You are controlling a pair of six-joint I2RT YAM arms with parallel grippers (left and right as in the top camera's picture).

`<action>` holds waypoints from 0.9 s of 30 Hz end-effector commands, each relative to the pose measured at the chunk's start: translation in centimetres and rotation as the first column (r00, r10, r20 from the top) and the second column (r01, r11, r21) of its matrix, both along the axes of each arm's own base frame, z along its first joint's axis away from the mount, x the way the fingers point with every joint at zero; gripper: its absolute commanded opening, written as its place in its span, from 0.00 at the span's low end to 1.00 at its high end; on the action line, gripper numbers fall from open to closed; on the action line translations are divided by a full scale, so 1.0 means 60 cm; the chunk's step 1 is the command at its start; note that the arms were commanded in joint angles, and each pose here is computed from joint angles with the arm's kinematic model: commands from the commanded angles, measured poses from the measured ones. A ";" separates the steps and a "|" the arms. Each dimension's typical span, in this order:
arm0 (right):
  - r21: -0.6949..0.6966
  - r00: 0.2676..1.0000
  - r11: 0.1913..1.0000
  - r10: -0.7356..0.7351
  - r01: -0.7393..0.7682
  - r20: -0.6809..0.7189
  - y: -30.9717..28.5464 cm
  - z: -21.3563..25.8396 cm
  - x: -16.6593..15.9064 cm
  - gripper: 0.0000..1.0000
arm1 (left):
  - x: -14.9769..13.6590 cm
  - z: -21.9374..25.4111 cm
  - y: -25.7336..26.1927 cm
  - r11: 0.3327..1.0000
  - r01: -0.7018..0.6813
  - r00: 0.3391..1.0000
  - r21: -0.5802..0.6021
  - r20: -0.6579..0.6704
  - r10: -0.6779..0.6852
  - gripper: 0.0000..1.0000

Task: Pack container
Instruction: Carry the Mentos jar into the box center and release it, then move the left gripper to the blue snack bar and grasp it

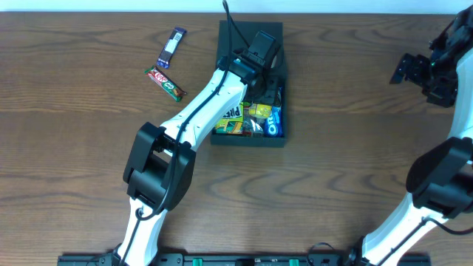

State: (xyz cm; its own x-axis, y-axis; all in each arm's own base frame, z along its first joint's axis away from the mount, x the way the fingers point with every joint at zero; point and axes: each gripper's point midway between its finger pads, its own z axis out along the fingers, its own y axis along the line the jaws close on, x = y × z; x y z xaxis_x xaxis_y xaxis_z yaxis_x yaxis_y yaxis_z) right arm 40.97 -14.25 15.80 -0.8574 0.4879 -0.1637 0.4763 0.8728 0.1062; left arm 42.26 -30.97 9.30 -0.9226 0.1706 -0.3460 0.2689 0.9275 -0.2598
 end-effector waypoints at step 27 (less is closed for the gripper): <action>0.005 1.000 1.000 0.010 -0.010 -0.008 -0.002 -0.006 -0.003 0.99 | 0.197 0.198 0.327 0.956 -0.224 0.896 0.190 0.425 0.126 0.95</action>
State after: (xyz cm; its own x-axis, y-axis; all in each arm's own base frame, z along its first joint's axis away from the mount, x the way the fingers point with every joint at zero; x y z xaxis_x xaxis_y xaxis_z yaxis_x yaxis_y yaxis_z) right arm 40.95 -14.24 15.78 -0.8576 0.4879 -0.1626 0.4764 0.8728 0.1061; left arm 52.81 -13.73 23.29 -0.7113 -0.0131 -0.7028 -0.0052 0.9999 -0.0134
